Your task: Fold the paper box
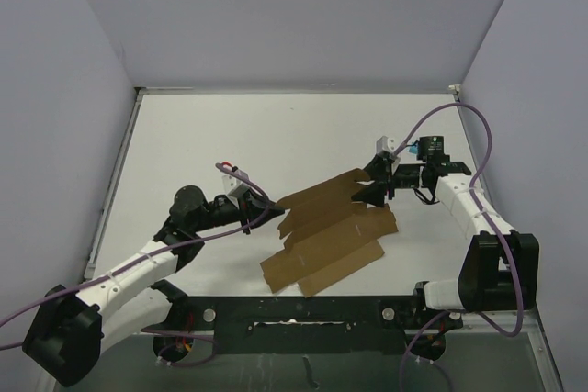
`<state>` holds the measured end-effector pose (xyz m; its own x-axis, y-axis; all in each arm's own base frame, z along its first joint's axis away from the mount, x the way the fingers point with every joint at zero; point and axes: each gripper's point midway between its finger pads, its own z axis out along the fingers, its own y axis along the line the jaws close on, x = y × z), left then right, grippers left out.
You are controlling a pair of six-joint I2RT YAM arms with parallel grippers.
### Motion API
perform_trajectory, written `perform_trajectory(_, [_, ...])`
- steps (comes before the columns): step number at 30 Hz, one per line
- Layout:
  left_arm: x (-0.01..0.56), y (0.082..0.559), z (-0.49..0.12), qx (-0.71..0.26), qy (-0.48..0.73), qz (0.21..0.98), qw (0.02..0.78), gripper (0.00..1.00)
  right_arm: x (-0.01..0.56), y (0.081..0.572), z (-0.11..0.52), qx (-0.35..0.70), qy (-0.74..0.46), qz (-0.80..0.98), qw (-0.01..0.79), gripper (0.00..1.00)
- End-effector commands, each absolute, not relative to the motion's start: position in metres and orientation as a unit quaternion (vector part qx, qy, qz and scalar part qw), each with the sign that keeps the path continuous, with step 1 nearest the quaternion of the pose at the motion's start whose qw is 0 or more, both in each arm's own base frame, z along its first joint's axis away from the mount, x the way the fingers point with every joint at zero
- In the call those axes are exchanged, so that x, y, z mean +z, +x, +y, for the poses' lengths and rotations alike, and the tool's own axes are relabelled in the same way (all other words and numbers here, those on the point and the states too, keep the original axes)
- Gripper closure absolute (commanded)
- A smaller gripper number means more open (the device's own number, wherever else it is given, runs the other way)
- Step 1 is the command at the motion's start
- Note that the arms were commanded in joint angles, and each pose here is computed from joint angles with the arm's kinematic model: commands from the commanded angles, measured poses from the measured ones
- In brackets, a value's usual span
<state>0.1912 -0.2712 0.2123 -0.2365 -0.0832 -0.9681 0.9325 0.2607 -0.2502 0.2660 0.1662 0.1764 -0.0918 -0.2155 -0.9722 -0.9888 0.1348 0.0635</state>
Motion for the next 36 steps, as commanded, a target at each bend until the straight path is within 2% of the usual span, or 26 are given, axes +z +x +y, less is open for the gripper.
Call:
perform_trajectory(1, [0.227,0.192,-0.273,-0.506,0.355,0.579,0.531,1.00,0.193,0.269,0.173,0.435,-0.515,0.570,0.470,0.49])
perform_trajectory(12, [0.226,0.194,-0.274,-0.508,0.352,0.581,0.530,1.00,0.197,0.262,0.177,0.443,-0.522,0.559,0.468,0.71])
perform_trajectory(20, [0.222,0.201,-0.272,-0.499,0.329,0.599,0.533,1.00,0.204,0.262,0.175,0.438,-0.526,0.563,0.463,1.00])
perform_trajectory(23, [0.219,0.210,-0.268,-0.486,0.306,0.617,0.538,1.00,0.209,0.264,0.172,0.434,-0.522,0.568,0.465,1.00])
perform_trajectory(24, [0.218,0.213,-0.266,-0.479,0.296,0.625,0.541,0.98,0.210,0.264,0.171,0.432,-0.521,0.569,0.466,1.00])
perform_trajectory(26, [0.216,0.219,-0.262,-0.468,0.279,0.639,0.544,0.87,0.212,0.265,0.169,0.430,-0.520,0.570,0.470,1.00])
perform_trajectory(30, [0.216,0.222,-0.252,-0.450,0.249,0.658,0.549,0.78,0.214,0.267,0.165,0.426,-0.513,0.576,0.473,1.00])
perform_trajectory(36, [0.218,0.223,-0.231,-0.435,0.180,0.686,0.555,0.57,0.214,0.272,0.162,0.419,-0.506,0.590,0.470,1.00])
